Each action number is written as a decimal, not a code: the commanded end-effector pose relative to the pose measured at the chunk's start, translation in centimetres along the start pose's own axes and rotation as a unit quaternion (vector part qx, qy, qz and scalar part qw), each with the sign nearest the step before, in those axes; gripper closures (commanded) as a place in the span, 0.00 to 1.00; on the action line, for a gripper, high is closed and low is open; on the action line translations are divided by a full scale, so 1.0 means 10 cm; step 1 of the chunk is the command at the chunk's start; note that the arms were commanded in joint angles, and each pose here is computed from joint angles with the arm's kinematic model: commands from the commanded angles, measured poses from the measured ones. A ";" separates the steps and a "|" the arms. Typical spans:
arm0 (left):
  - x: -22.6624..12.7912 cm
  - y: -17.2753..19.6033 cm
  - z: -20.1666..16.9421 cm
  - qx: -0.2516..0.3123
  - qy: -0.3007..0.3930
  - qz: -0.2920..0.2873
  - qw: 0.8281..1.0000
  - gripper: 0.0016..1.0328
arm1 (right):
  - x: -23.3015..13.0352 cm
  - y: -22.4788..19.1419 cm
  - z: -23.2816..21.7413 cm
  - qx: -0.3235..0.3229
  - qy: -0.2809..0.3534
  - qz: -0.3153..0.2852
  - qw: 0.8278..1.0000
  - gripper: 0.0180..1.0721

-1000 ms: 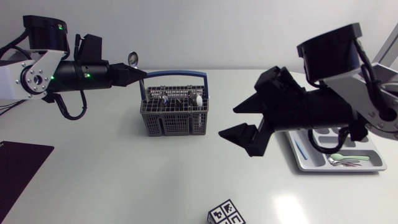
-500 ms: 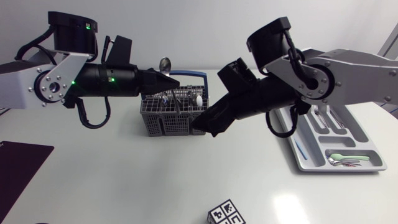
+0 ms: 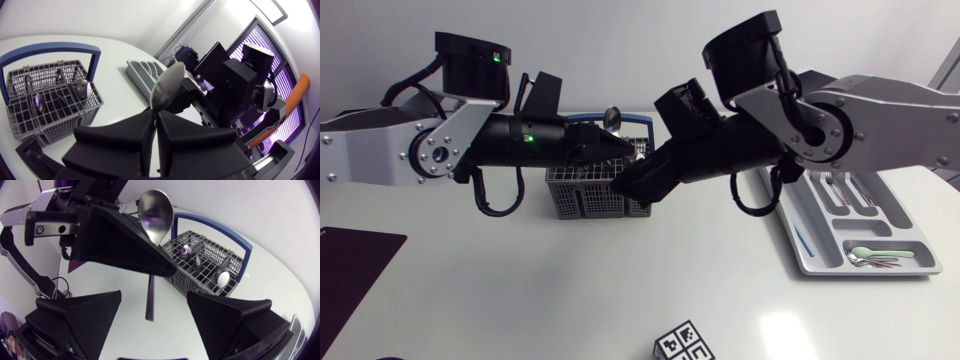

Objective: Transfer all utensils from the basket to the drawer tray.

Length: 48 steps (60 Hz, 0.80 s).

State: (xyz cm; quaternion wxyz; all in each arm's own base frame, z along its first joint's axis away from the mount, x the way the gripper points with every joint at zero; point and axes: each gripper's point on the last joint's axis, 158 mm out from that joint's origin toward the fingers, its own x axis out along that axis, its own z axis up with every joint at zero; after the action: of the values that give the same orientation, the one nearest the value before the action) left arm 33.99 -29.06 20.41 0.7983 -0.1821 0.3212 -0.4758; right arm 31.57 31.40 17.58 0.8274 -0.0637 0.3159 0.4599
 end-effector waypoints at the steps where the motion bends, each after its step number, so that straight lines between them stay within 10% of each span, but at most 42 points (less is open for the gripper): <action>1: 0.07 0.00 -0.07 -0.019 0.009 -0.005 1.000 0.95 | 0.02 0.04 0.02 0.002 -0.006 -0.007 1.000 0.20; 26: 0.11 -0.07 -0.08 -0.025 0.013 -0.012 1.000 0.95 | 0.11 -0.08 0.03 -0.006 -0.020 -0.039 0.999 0.77; 48: 0.09 -0.07 -0.06 -0.024 0.009 -0.012 1.000 0.89 | 0.14 -0.07 0.03 -0.012 -0.028 -0.036 0.999 0.94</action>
State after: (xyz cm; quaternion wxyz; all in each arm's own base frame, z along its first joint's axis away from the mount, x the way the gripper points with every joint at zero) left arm 33.74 -29.77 20.12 0.7937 -0.1895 0.3290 -0.4753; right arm 32.92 31.60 17.64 0.8531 -0.0787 0.2834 0.4309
